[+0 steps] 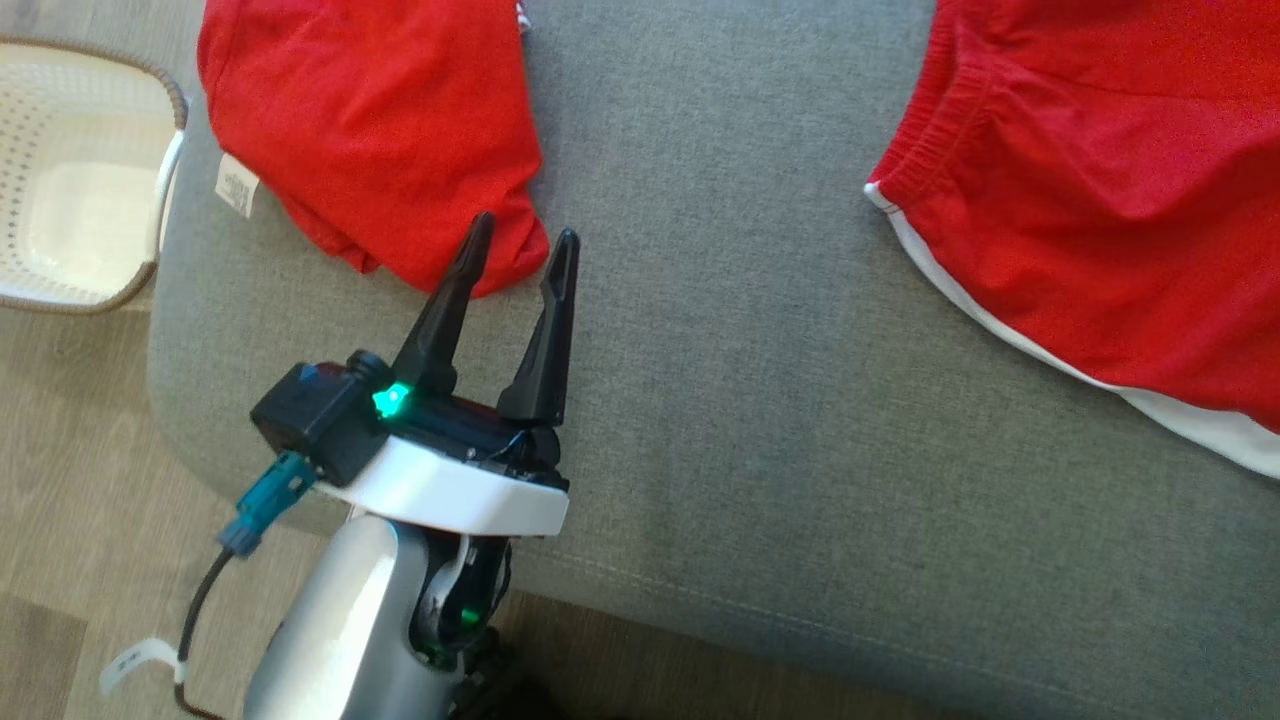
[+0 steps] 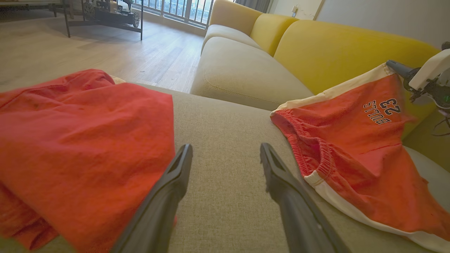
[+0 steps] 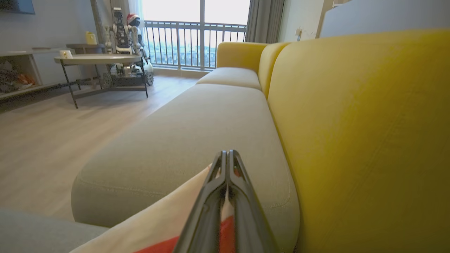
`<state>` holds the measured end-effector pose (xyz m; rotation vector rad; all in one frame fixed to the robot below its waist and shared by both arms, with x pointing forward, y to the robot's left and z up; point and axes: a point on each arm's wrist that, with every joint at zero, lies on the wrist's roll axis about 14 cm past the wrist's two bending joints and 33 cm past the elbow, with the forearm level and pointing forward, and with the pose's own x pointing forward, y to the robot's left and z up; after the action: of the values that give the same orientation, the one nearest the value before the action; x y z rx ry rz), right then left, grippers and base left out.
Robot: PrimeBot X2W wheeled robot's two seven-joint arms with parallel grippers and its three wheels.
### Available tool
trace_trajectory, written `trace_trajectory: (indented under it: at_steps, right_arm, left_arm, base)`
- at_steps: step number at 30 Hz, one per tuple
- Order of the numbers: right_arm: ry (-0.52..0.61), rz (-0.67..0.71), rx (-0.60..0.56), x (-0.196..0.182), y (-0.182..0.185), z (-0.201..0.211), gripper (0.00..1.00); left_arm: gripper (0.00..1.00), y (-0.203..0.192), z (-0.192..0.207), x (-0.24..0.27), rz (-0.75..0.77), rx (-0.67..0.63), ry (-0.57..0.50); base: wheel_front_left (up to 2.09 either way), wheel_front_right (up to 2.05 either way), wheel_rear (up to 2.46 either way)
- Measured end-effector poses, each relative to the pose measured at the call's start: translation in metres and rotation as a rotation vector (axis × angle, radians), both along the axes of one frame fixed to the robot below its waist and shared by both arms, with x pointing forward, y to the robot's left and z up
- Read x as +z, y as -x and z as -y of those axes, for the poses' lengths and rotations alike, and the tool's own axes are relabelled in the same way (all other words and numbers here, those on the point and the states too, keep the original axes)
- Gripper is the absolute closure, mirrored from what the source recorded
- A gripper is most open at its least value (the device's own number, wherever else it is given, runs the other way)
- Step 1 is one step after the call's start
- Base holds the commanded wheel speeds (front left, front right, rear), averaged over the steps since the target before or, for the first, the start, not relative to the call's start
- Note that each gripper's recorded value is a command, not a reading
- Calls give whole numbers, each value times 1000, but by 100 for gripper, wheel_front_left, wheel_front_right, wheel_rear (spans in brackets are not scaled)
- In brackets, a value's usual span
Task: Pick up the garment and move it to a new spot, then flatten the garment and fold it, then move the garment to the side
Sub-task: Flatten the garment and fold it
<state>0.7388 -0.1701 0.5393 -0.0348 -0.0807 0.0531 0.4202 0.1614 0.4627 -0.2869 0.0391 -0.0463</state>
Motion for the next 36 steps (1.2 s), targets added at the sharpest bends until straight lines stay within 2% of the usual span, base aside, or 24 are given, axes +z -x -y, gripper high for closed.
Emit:
trace_trajectory:
  at_steps: [1, 7, 13, 19, 24, 30, 32, 36]
  right_arm:
    - [11, -35, 2, -11, -1, -1, 0]
    - [38, -149, -12, -46, 11, 6, 0]
    - [26, -139, 7, -45, 40, 0, 0]
    - [-58, -98, 27, -28, 86, -12, 0]
    - [-180, 22, 0, 3, 138, -1, 0]
    - [-211, 22, -64, -17, 227, 32, 0]
    - [-204, 38, -96, -15, 251, 47, 0]
    - [-264, 77, -141, -8, 290, 66, 0]
  left_arm:
    - [0, -1, 0, -1, -1, -1, 1]
    - [0, -7, 7, 2, 14, -19, 8]
    - [0, -11, 14, 19, 67, -42, 9]
    - [0, -10, 24, 40, 127, -69, 26]
    - [0, -3, 42, 42, 131, -113, 53]
    - [0, -1, 70, 50, 146, -177, 56]
    - [0, 0, 79, 52, 149, -197, 61]
    - [0, 4, 89, 48, 130, -216, 76]
  base:
    - [0, 0, 0]
    - [0, 0, 0]
    - [0, 0, 0]
    - [0, 0, 0]
    - [0, 0, 0]
    - [0, 0, 0]
    - [0, 0, 0]
    - [0, 0, 0]
